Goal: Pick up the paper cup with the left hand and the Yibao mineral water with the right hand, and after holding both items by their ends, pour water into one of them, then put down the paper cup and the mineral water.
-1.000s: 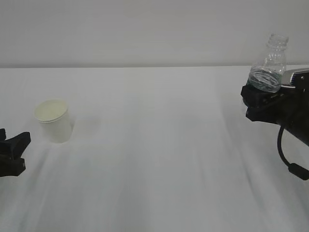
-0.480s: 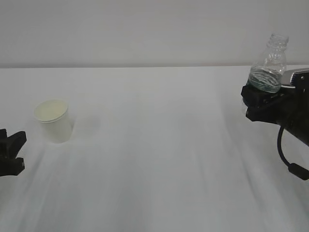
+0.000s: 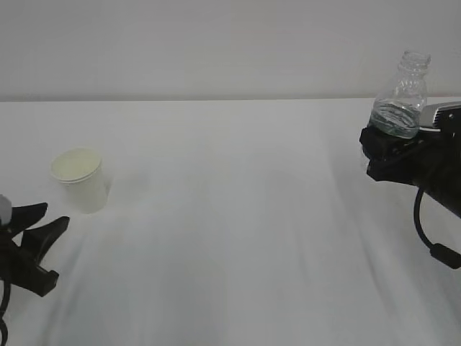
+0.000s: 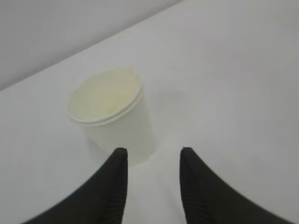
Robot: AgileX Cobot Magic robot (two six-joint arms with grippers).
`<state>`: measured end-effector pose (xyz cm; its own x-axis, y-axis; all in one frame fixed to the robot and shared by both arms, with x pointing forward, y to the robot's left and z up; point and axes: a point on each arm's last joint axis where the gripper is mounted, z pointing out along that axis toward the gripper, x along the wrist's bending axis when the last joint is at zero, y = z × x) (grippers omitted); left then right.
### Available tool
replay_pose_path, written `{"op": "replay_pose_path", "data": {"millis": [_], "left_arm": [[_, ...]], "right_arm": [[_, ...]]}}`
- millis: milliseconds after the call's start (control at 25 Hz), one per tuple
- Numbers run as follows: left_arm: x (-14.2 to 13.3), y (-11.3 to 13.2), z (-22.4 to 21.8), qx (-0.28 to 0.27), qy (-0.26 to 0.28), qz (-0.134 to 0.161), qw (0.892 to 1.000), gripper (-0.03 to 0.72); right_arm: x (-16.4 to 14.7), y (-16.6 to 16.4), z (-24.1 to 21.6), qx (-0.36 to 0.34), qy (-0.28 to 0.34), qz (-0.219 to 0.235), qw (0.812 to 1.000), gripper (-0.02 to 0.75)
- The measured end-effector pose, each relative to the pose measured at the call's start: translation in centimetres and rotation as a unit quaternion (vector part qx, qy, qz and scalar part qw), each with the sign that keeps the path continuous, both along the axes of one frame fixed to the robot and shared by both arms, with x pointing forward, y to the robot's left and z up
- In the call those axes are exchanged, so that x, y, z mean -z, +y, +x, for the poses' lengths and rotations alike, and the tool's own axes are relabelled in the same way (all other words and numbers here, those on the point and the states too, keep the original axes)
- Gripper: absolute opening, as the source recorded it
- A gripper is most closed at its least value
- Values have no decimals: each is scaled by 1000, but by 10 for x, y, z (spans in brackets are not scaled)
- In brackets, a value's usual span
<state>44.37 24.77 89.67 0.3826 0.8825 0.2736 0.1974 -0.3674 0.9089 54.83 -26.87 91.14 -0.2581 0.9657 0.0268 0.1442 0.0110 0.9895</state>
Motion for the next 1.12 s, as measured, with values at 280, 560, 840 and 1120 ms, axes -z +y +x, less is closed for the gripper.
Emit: {"op": "replay_pose_path", "data": {"millis": [280, 560, 840, 1120], "left_arm": [[18, -7, 11, 12, 44, -27, 999, 335], [18, -4, 14, -26, 55, -71, 996, 470], [18, 1, 15, -66, 61, -98, 991, 571], [18, 4, 16, -88, 62, -117, 987, 589]], "right_arm": [[0, 0, 0, 0, 0, 0, 1000, 431], [0, 0, 0, 0, 0, 0, 1000, 431], [0, 0, 0, 0, 0, 0, 1000, 431], [0, 0, 0, 0, 0, 0, 1000, 431]]}}
